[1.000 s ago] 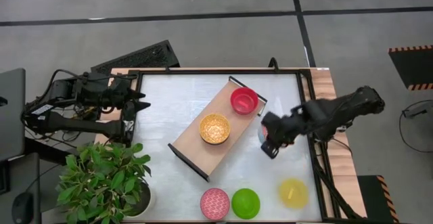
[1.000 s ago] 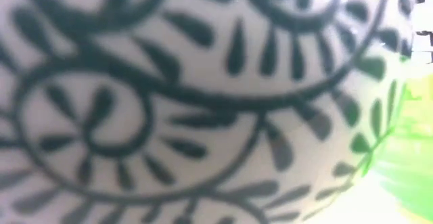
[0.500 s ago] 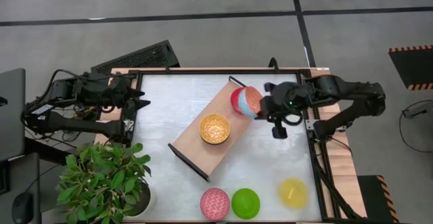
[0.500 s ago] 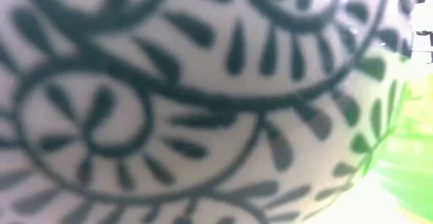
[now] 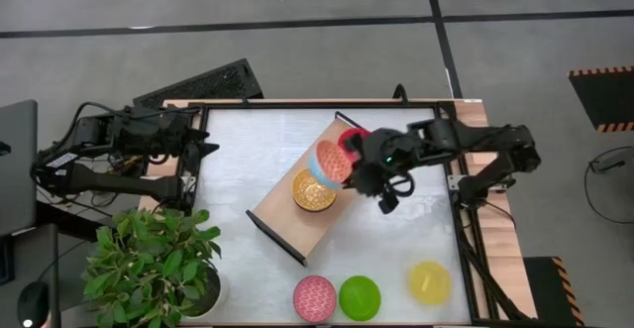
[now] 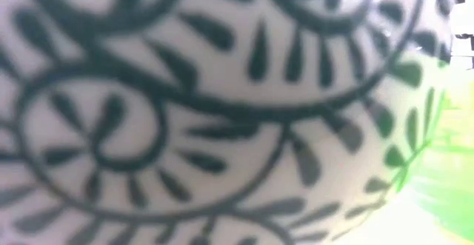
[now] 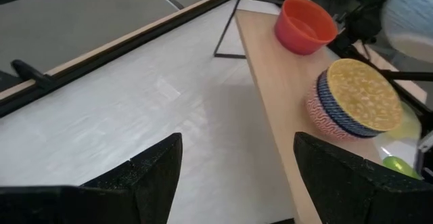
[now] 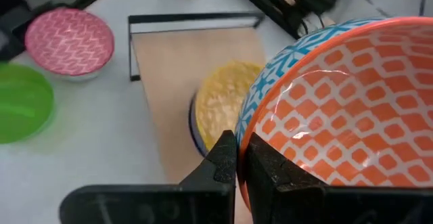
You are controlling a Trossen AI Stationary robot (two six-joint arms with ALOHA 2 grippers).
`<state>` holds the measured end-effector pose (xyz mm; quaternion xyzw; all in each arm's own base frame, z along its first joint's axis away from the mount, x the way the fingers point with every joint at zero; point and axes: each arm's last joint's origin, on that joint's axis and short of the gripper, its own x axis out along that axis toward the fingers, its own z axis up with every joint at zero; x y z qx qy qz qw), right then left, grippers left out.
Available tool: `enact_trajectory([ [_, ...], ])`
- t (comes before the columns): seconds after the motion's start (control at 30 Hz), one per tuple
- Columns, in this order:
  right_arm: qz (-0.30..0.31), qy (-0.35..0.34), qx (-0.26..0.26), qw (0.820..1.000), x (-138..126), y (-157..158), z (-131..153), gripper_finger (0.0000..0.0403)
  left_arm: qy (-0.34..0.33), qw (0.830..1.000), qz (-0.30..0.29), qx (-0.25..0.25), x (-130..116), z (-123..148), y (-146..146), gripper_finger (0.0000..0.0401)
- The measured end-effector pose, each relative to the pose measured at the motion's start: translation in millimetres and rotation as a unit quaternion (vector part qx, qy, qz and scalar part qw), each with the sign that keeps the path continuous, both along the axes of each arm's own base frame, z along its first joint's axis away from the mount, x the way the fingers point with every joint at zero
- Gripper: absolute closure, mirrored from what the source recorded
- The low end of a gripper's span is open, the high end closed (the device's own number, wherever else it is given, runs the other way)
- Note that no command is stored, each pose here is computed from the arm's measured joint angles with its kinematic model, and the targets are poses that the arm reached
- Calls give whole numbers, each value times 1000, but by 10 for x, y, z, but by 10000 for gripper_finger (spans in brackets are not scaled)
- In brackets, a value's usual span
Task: Place and stack bowls onto a shelf
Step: Stack the orange patterned bowl on top of the yellow patterned bowl on the shelf
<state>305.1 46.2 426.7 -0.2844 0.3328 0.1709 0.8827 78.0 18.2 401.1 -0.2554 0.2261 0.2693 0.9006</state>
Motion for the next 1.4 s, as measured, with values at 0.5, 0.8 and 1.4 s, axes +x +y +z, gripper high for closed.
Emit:
enact_trajectory([
  [0.5, 71, 119, -70, 988, 323, 146, -292, 370, -4, 1000, 12, -13, -3, -4, 1, 131],
  [0.8, 79, 121, -80, 986, 359, 112, -320, 370, -5, 1000, 14, -14, -4, -4, 1, 131],
  [1.4, 70, 123, -85, 986, 421, 5, -359, 370, -4, 1000, 14, -14, -4, -4, 2, 131],
])
